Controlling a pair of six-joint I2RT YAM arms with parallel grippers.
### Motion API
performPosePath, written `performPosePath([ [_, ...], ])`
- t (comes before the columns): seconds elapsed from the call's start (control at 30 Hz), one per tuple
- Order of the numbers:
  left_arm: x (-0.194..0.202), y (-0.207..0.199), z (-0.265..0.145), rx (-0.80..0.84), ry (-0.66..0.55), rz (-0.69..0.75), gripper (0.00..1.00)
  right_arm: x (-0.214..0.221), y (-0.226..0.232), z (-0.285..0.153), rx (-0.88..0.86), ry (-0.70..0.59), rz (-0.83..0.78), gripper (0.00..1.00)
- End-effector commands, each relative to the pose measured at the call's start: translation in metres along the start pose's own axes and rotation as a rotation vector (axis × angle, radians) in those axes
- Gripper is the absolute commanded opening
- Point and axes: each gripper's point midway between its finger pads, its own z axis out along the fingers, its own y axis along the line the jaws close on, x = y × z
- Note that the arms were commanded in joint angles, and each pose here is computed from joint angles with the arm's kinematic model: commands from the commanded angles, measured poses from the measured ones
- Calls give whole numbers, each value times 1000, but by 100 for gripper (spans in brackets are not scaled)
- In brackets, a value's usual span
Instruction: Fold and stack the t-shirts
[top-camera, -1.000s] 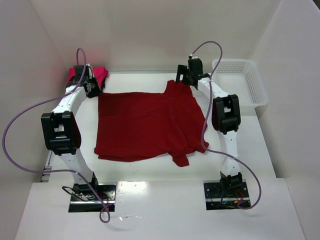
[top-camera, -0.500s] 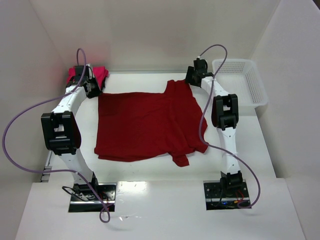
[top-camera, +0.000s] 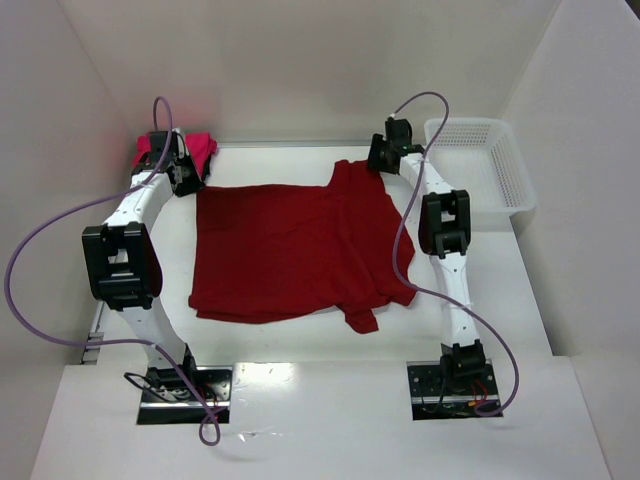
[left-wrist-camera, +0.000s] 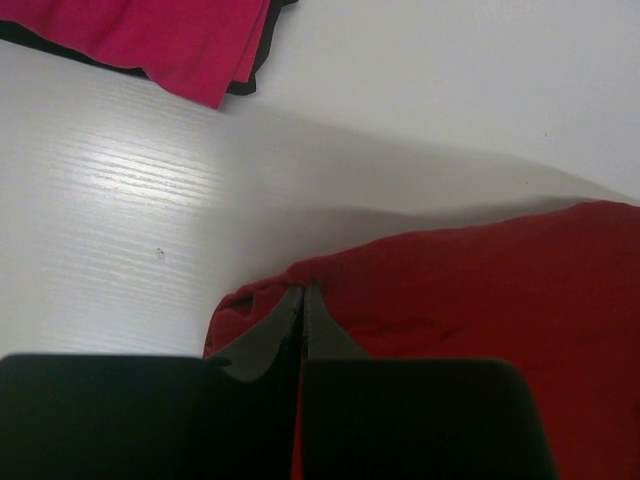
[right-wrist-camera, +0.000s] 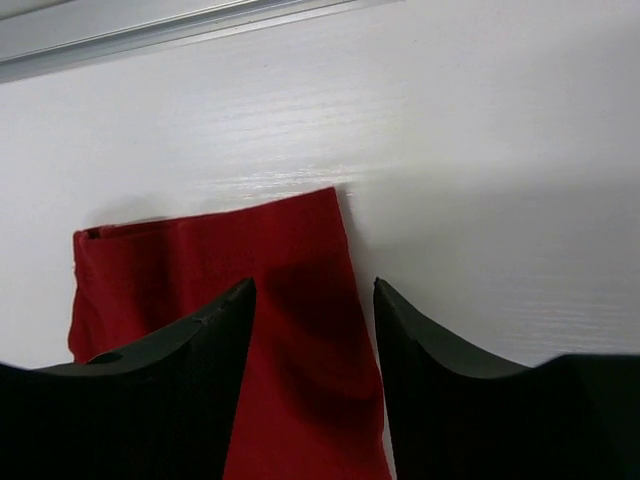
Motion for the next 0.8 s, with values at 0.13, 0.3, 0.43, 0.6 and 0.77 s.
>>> performPosePath([
  [0.13, -29, -9, -13, 36, -74, 24, 0, -5, 9, 8, -28, 5, -5, 39],
  [0.3, -29, -10, -13, 45, -72, 24, 0, 2, 2, 16, 5, 17, -4, 20],
  [0.43, -29, -10, -13, 45, -72, 24, 0, -9, -1, 8, 37, -8, -4, 0],
  [0.6, -37, -14, -25, 54, -101, 27, 0, -75, 14, -47, 49, -146, -14, 0],
  [0.77, -83, -27, -75, 137, -232, 17, 0, -177, 51, -165, -10, -384, -50, 0],
])
